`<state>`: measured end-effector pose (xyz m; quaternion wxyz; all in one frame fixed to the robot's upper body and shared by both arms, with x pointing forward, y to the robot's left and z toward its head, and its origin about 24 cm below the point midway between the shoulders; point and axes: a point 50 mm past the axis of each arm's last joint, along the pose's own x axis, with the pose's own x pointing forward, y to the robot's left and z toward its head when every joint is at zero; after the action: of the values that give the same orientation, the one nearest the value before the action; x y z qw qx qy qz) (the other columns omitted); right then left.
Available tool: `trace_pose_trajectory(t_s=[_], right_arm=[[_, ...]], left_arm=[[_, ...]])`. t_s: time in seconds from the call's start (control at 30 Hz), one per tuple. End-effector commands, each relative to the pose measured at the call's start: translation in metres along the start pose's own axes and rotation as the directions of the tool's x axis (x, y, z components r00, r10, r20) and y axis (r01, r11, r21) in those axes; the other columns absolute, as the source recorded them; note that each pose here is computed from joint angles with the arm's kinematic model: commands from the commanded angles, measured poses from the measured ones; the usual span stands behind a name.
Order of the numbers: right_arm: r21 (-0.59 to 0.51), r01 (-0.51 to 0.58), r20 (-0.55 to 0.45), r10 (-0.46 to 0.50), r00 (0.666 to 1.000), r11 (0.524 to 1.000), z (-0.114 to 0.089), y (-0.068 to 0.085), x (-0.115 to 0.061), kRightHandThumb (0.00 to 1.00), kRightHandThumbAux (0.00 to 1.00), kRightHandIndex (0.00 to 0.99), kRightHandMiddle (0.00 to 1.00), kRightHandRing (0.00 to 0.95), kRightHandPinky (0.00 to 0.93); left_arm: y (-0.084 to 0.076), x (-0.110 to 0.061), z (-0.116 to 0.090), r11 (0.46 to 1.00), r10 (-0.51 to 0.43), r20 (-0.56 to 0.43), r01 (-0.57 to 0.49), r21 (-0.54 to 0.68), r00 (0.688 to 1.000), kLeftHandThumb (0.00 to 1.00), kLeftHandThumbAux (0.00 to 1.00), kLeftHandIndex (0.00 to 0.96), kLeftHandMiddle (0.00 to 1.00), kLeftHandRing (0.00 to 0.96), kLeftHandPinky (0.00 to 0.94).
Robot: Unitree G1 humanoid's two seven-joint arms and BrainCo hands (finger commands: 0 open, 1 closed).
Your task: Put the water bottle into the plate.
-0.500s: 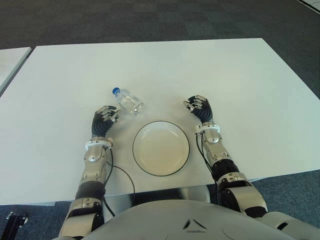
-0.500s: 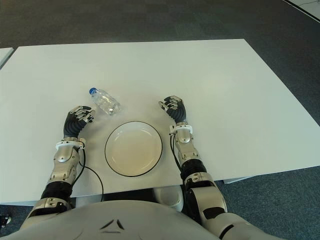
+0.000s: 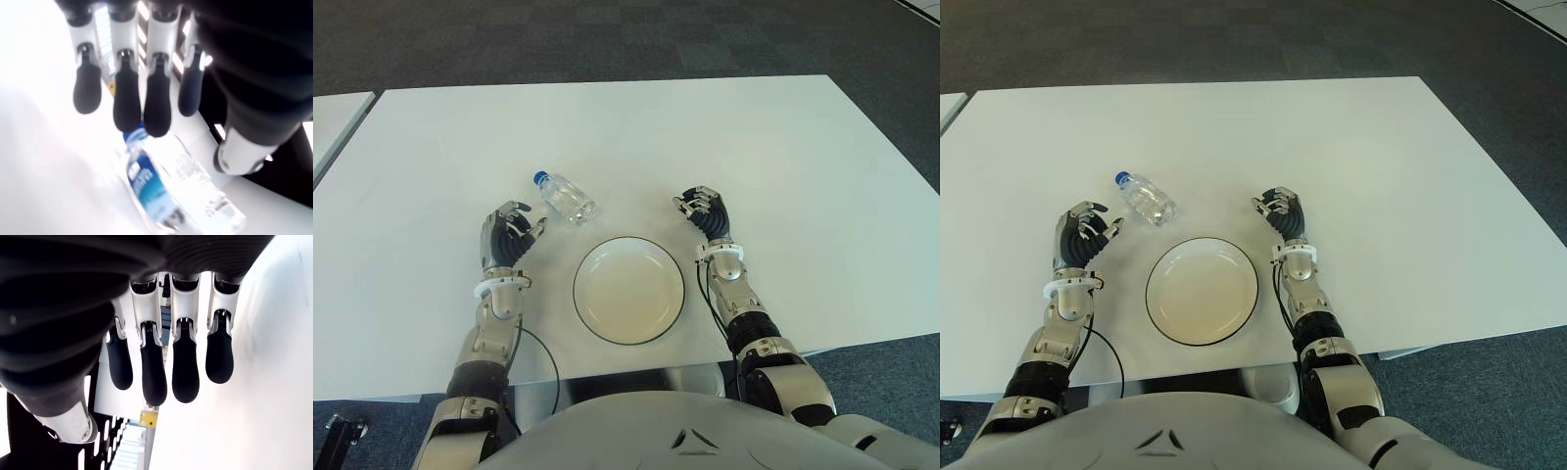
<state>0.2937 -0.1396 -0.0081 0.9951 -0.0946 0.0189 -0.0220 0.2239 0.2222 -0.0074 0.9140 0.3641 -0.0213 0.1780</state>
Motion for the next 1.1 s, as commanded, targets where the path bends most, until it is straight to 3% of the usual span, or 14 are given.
trace_pose_trajectory(t_s=[0.03, 0.13, 0.27, 0.43, 0.53, 0.63, 0.83, 1.1], right_arm=[[-0.014, -0.011, -0.032, 0.011, 0.999, 1.0, -0.005, 0.005, -0.003, 0.708, 0.729, 0.431, 0.542, 0.583, 0.621], [-0.01, -0.018, -0.018, 0.018, 1.0, 1.0, -0.004, 0.006, -0.003, 0.708, 0.729, 0.431, 0.553, 0.593, 0.632], [-0.007, -0.021, -0.003, 0.021, 1.0, 1.0, -0.003, 0.008, -0.003, 0.708, 0.728, 0.431, 0.563, 0.603, 0.64], [-0.01, -0.022, 0.007, 0.022, 1.0, 1.0, -0.002, 0.01, -0.003, 0.708, 0.728, 0.431, 0.568, 0.607, 0.633], [-0.011, -0.026, 0.013, 0.026, 1.0, 1.0, -0.001, 0.011, -0.003, 0.709, 0.728, 0.431, 0.57, 0.608, 0.625], [-0.009, -0.029, 0.014, 0.029, 0.999, 1.0, -0.001, 0.013, -0.002, 0.709, 0.728, 0.431, 0.573, 0.611, 0.626], [-0.003, -0.034, 0.007, 0.034, 0.999, 0.999, -0.001, 0.016, -0.002, 0.709, 0.728, 0.432, 0.582, 0.617, 0.635], [-0.002, -0.049, -0.012, 0.049, 0.999, 0.999, -0.002, 0.02, -0.002, 0.709, 0.727, 0.433, 0.599, 0.627, 0.617]], left_arm=[[0.001, 0.003, -0.002, 0.952, 0.086, 0.07, -0.103, 0.289, 0.994, 0.712, 0.714, 0.431, 0.642, 0.631, 0.616], [0.003, 0.008, -0.002, 0.889, 0.12, 0.132, -0.166, 0.428, 0.984, 0.773, 0.696, 0.412, 0.589, 0.624, 0.614], [0.007, 0.013, 0.0, 0.83, 0.125, 0.191, -0.208, 0.517, 0.974, 0.824, 0.679, 0.409, 0.519, 0.573, 0.553], [0.015, 0.021, 0.002, 0.804, 0.088, 0.224, -0.202, 0.56, 0.971, 0.836, 0.673, 0.451, 0.446, 0.403, 0.406], [0.021, 0.032, 0.0, 0.78, 0.043, 0.241, -0.184, 0.599, 0.97, 0.761, 0.689, 0.429, 0.349, 0.317, 0.316], [0.023, 0.041, 0.0, 0.757, 0.003, 0.253, -0.168, 0.632, 0.967, 0.693, 0.555, 0.251, 0.237, 0.204, 0.194], [0.015, 0.061, 0.006, 0.72, -0.092, 0.249, -0.108, 0.685, 0.964, 0.665, 0.448, 0.076, 0.055, 0.04, 0.035], [0.006, 0.081, 0.012, 0.684, -0.185, 0.202, -0.022, 0.729, 0.962, 0.609, 0.287, 0.004, 0.002, 0.002, 0.001]])
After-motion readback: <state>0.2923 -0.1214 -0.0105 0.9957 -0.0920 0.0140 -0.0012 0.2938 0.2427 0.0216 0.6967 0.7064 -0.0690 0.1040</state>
